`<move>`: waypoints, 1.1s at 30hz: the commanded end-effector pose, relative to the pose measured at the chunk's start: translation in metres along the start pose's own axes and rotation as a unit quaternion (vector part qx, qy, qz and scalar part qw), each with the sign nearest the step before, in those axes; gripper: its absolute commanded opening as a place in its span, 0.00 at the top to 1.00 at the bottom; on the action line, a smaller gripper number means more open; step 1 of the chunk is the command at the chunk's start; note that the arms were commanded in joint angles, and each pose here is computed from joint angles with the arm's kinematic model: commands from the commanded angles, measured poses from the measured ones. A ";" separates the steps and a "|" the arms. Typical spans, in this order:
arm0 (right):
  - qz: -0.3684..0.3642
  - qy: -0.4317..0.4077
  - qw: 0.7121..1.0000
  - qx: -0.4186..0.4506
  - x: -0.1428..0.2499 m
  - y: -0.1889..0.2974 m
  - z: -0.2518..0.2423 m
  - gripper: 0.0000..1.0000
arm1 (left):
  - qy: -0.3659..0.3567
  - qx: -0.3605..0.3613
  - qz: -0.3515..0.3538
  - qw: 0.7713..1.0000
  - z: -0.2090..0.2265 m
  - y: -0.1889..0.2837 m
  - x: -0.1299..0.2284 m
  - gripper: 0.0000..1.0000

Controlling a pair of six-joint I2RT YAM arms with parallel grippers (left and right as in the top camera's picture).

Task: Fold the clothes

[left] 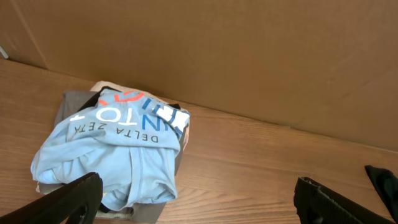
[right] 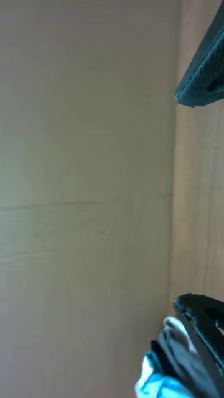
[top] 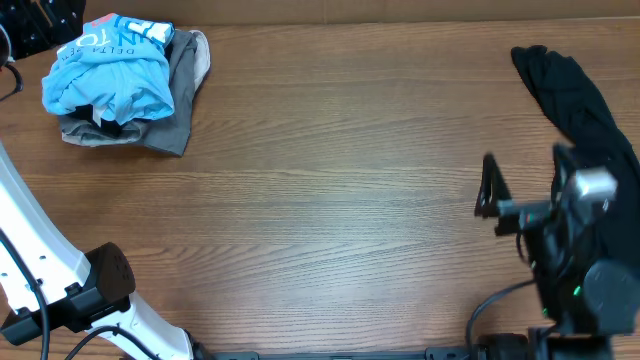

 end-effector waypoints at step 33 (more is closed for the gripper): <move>0.046 -0.010 0.998 0.036 0.155 0.025 -0.051 0.00 | 0.002 0.006 -0.003 1.000 -0.002 0.000 -0.002 0.00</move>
Point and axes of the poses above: each gripper's point midway between its finger pads, its own y axis back along the fingers, its own z axis along the line the jaws close on, x = y × z, the point moved 4 cm from there along y, back along the fingers, and after that the axes turned 12 degrees about -y, right-handed, at the moved point
